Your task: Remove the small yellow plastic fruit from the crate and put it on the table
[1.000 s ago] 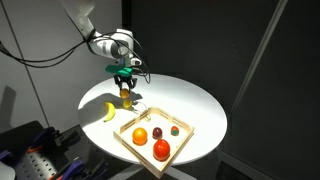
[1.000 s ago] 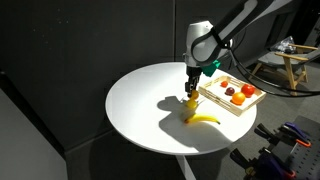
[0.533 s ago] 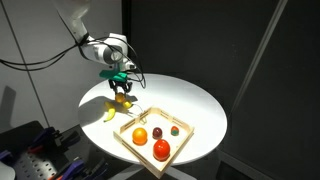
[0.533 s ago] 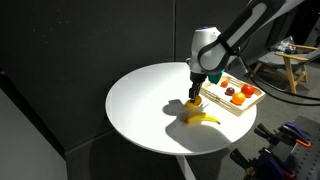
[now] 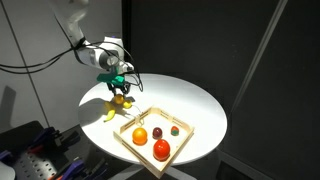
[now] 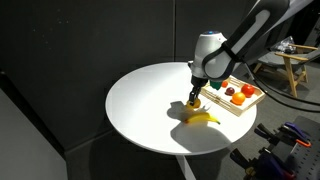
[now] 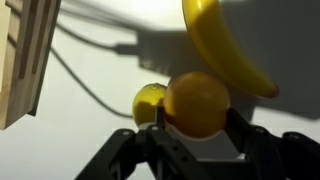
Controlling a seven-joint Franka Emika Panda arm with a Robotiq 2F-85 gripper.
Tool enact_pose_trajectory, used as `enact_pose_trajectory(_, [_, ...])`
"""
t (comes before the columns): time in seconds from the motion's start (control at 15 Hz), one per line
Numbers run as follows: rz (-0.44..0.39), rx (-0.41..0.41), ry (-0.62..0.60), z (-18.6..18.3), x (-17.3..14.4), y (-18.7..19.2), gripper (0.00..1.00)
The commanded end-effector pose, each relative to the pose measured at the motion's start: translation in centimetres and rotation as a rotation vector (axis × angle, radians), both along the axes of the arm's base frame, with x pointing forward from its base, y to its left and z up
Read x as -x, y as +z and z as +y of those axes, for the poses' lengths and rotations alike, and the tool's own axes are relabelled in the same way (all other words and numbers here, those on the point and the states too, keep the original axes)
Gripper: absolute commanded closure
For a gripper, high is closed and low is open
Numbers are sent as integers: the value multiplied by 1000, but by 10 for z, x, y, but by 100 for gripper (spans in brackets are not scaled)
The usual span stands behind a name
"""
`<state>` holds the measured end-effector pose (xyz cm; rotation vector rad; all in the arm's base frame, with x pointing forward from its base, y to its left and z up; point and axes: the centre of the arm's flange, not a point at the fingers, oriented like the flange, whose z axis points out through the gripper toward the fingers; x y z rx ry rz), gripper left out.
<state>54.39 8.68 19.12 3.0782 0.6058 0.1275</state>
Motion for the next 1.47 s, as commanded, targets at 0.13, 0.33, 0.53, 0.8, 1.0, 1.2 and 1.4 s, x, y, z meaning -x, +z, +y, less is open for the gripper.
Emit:
enact_pose_trajectory(0.13, [-22, 9, 25, -3, 9, 7, 2])
enact_pose_trajectory(0.33, [-20, 9, 25, -4, 9, 7, 0])
enact_pose_trajectory(0.53, [-4, 11, 19, -5, 9, 8, 0])
enact_pose_trajectory(0.8, [60, 17, 0, -6, 12, 15, 0])
enact_pose_trajectory(1.0, [93, 23, -11, -8, 15, 32, 0])
enact_pose_trajectory(1.2, [104, 30, -19, -9, 17, 51, 0])
enact_pose_trajectory(1.4, [113, 35, -26, -11, 20, 70, 0])
